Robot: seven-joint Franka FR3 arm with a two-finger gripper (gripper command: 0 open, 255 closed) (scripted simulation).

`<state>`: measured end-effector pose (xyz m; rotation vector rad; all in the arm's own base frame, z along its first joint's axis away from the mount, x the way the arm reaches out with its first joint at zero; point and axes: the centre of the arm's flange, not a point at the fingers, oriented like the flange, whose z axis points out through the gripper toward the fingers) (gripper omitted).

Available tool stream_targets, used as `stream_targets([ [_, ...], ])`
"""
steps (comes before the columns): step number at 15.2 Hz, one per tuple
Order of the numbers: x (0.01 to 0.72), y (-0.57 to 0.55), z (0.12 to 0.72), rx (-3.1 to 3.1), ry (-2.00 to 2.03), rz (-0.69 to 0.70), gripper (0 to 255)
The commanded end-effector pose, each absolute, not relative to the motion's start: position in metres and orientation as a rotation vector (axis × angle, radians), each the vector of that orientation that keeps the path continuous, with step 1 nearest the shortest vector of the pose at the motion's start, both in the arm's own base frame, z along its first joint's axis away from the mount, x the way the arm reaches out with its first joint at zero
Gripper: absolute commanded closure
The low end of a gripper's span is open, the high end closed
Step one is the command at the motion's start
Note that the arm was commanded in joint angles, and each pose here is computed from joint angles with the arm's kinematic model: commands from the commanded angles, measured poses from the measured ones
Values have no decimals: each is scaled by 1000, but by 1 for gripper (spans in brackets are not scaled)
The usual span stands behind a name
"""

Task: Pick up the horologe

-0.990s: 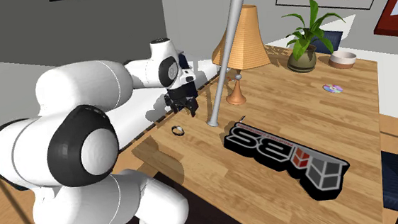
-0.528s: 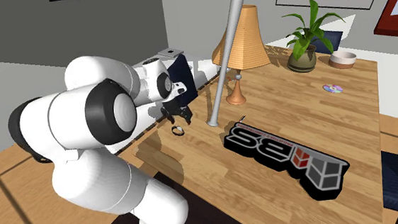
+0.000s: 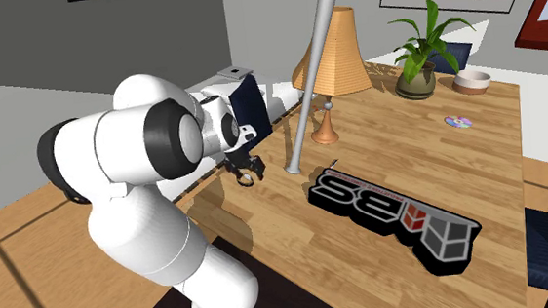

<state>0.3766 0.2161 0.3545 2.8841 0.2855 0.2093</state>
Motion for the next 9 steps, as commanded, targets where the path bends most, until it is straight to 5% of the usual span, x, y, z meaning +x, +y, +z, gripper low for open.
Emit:
stream_targets([
  [1,375,217,348,2884,286,210,0],
  [2,375,217,348,2884,286,210,0],
  [3,375,216,348,2884,286,210,255],
  [9,375,216,348,2884,286,210,255],
])
